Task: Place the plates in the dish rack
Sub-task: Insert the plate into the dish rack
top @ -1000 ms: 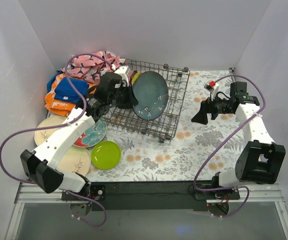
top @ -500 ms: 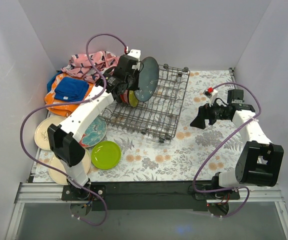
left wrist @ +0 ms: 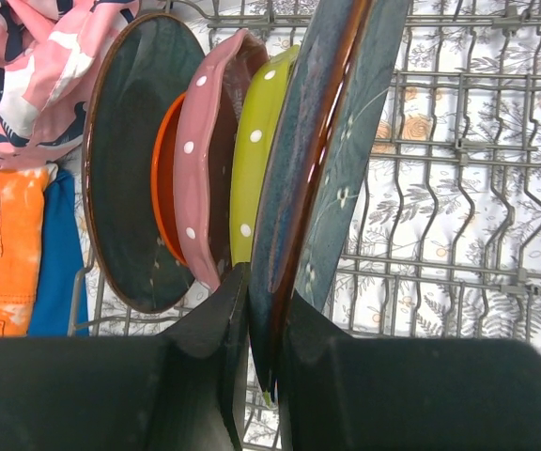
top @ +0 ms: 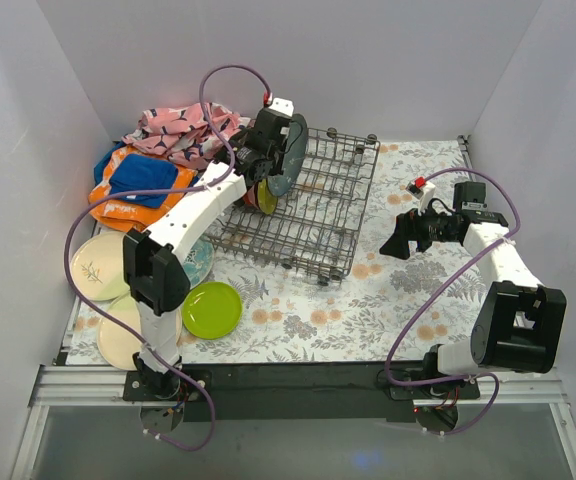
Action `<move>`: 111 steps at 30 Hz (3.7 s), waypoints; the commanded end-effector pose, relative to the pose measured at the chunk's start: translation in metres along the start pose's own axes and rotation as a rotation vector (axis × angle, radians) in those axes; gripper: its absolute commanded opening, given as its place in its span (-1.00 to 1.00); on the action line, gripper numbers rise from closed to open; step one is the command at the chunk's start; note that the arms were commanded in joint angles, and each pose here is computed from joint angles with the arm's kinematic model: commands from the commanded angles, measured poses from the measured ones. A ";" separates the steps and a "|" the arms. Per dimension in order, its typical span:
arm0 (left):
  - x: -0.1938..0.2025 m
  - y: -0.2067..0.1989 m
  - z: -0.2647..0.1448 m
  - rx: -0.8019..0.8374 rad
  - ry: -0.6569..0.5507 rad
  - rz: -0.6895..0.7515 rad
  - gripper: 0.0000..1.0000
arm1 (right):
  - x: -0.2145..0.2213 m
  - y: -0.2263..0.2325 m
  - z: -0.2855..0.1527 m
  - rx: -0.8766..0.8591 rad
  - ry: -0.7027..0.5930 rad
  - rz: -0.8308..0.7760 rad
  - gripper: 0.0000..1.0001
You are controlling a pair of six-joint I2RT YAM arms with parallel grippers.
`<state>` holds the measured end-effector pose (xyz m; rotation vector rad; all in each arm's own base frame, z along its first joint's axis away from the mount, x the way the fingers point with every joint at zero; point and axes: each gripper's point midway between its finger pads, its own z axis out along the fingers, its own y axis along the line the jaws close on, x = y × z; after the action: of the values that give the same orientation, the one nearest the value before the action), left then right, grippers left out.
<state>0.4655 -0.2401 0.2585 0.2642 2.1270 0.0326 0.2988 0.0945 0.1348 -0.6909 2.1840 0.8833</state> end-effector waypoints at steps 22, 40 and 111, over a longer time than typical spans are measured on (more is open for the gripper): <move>-0.037 0.005 0.017 -0.128 -0.183 -0.111 -1.00 | -0.002 -0.005 0.000 0.026 -0.018 -0.009 0.97; -0.008 -0.001 0.038 -0.175 -0.142 -0.050 -1.00 | -0.001 -0.005 0.000 0.028 -0.015 -0.003 0.97; -0.061 0.000 0.005 -0.330 -0.318 0.081 -1.00 | 0.012 -0.009 0.005 0.034 0.009 0.021 0.97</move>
<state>0.4977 -0.2712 0.2160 0.3606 1.9372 0.3940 0.2967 0.0897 0.1207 -0.6575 2.2303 0.8516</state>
